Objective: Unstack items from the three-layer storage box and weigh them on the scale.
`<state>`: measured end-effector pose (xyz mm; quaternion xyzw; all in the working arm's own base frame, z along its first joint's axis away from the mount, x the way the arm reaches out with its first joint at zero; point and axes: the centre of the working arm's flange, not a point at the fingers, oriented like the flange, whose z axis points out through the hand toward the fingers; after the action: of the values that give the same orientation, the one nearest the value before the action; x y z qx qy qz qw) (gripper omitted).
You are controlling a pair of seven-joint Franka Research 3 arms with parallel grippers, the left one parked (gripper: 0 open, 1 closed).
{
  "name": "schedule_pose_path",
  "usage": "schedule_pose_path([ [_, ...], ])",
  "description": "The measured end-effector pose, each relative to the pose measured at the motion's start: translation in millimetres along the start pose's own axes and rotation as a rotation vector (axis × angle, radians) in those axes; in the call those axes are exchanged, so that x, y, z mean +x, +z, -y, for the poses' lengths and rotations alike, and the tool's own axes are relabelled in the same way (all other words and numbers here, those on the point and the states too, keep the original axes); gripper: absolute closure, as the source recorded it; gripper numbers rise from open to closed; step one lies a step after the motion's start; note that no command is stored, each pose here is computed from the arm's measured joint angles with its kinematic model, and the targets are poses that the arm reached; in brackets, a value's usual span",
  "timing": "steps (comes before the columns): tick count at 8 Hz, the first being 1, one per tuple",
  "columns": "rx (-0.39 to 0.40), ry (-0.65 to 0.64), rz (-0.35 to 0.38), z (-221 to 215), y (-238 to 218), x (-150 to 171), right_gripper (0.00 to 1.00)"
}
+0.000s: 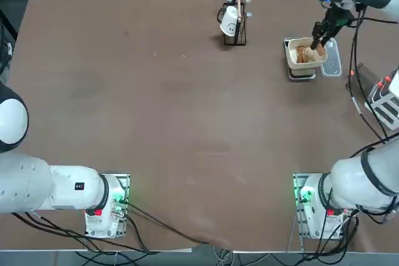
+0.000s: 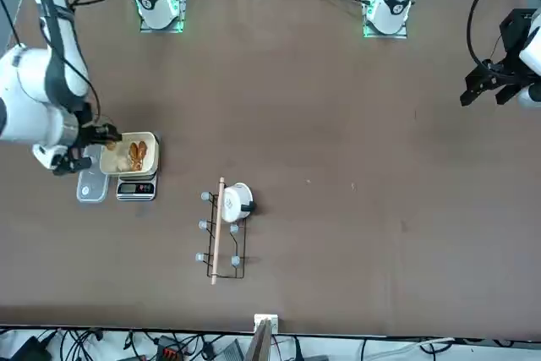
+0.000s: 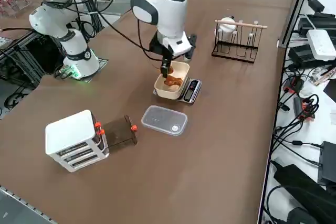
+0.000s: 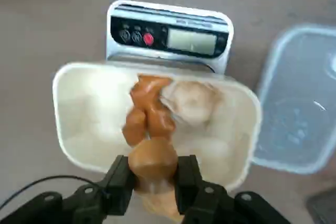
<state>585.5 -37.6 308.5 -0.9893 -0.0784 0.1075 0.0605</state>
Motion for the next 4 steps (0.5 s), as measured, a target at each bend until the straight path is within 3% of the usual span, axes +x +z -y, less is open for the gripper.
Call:
schedule_pose_path([
  [1, 0.0, 0.004, -0.006, -1, 6, 5, 0.54],
  [4, -0.022, -0.011, -0.015, -16, -2, 4, 0.02],
])
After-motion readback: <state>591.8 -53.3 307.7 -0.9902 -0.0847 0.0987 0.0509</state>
